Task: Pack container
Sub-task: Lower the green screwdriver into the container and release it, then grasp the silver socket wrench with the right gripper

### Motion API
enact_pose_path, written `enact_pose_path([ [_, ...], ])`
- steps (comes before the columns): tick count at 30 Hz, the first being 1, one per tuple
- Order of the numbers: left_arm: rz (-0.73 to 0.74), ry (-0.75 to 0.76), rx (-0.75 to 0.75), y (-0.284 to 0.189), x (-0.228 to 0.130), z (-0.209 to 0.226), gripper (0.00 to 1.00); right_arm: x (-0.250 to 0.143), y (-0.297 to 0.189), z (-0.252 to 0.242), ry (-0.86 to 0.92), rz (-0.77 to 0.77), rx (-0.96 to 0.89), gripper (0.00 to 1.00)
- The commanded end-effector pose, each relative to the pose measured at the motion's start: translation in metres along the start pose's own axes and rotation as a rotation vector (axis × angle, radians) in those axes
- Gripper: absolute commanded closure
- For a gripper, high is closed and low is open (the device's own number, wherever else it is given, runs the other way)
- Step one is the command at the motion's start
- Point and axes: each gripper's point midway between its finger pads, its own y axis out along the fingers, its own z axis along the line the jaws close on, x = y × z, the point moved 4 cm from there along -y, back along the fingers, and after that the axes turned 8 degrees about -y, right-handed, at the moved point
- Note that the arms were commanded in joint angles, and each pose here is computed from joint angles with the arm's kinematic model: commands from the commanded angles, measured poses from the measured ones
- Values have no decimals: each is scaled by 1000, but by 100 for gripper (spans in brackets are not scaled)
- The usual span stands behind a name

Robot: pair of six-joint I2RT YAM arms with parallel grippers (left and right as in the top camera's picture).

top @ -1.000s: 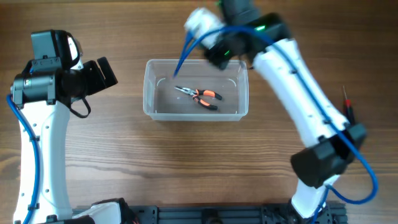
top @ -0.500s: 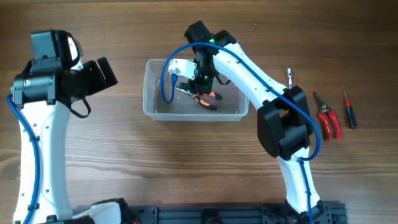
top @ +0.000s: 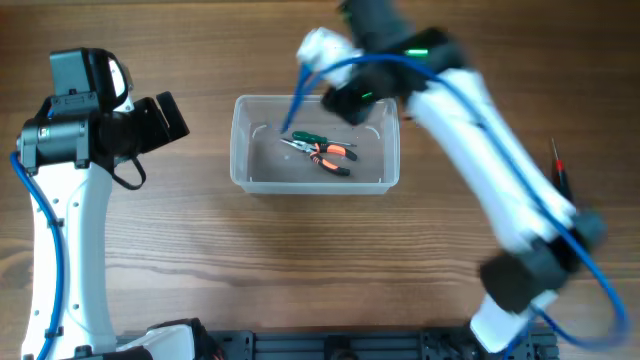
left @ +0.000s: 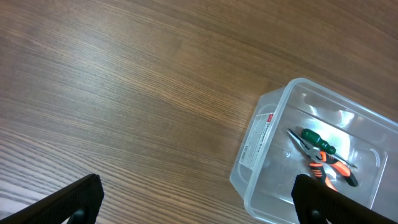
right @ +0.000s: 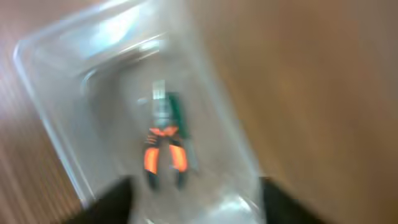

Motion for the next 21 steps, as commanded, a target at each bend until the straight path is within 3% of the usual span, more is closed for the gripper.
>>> enact_pose_path([
  [1, 6, -7, -13, 0, -1, -2, 0, -56, -98, -67, 455, -14, -328, 0],
  [4, 5, -7, -13, 0, -1, -2, 0, -134, -120, -95, 845, 81, -381, 0],
  [6, 5, -7, -12, 0, -1, -2, 0, -180, -120, -104, 965, 164, -356, 0],
  [13, 6, -7, -12, 0, -1, -2, 0, -257, -51, -119, 867, 387, -124, 0],
  [21, 8, -7, -12, 0, -1, -2, 0, -293, 54, -107, 918, 498, 128, 0],
])
